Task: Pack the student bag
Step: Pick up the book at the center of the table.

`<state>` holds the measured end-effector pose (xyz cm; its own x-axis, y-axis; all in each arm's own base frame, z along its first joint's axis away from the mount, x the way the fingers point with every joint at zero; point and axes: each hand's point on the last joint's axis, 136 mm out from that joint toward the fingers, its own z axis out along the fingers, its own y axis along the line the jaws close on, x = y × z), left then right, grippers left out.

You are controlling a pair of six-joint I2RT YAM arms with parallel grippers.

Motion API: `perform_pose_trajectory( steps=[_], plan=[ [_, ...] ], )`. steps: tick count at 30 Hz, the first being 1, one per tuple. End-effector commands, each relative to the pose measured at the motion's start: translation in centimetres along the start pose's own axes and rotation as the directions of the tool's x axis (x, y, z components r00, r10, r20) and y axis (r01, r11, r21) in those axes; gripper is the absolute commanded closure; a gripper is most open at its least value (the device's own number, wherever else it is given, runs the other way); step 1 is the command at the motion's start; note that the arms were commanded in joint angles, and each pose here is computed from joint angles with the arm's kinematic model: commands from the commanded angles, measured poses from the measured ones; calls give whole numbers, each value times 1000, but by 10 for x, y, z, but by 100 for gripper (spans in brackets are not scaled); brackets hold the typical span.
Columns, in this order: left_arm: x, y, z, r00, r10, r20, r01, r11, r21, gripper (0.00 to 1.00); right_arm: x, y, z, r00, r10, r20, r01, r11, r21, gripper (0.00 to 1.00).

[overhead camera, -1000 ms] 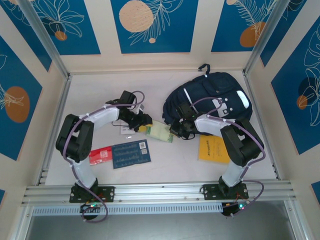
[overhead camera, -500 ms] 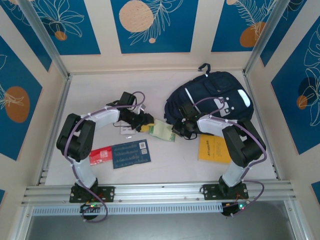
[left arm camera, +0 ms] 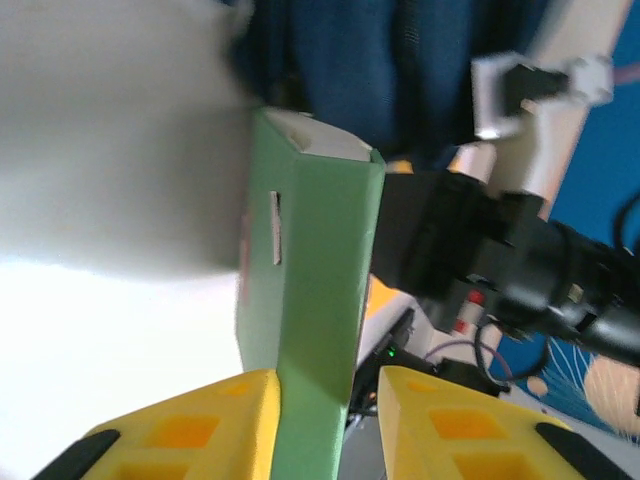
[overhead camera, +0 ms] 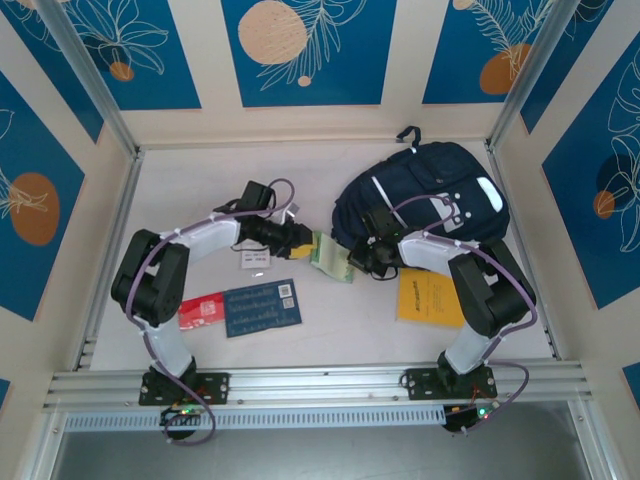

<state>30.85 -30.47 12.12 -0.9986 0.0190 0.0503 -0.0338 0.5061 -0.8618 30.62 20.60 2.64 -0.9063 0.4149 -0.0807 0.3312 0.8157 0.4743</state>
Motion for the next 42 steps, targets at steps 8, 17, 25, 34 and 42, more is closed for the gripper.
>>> perform_pose_trajectory(
  steps=[8, 17, 25, 34, 42],
  plan=[
    [33, -28, 31, 983, 104, -149, -95, 993, 63, 44, 21, -16, 7, 997, 10, -79, -9, 1000, 19, 93],
    [26, -11, 27, 984, 118, -136, -131, 987, -97, 39, 21, -19, 6, 997, 8, -77, -6, 1000, 22, 90],
    [18, 8, 31, 987, 95, -132, -118, 977, -179, 38, 22, -16, 6, 997, 3, -80, -2, 1000, 12, 89],
    [5, 29, 33, 993, 81, -87, -101, 958, -269, 75, 24, -11, 5, 997, -5, -78, 4, 1000, -7, 88],
    [6, 14, 13, 991, 127, -35, -132, 961, -243, 100, 14, 2, -24, 998, -68, 9, 68, 995, -69, 79]
  ],
)
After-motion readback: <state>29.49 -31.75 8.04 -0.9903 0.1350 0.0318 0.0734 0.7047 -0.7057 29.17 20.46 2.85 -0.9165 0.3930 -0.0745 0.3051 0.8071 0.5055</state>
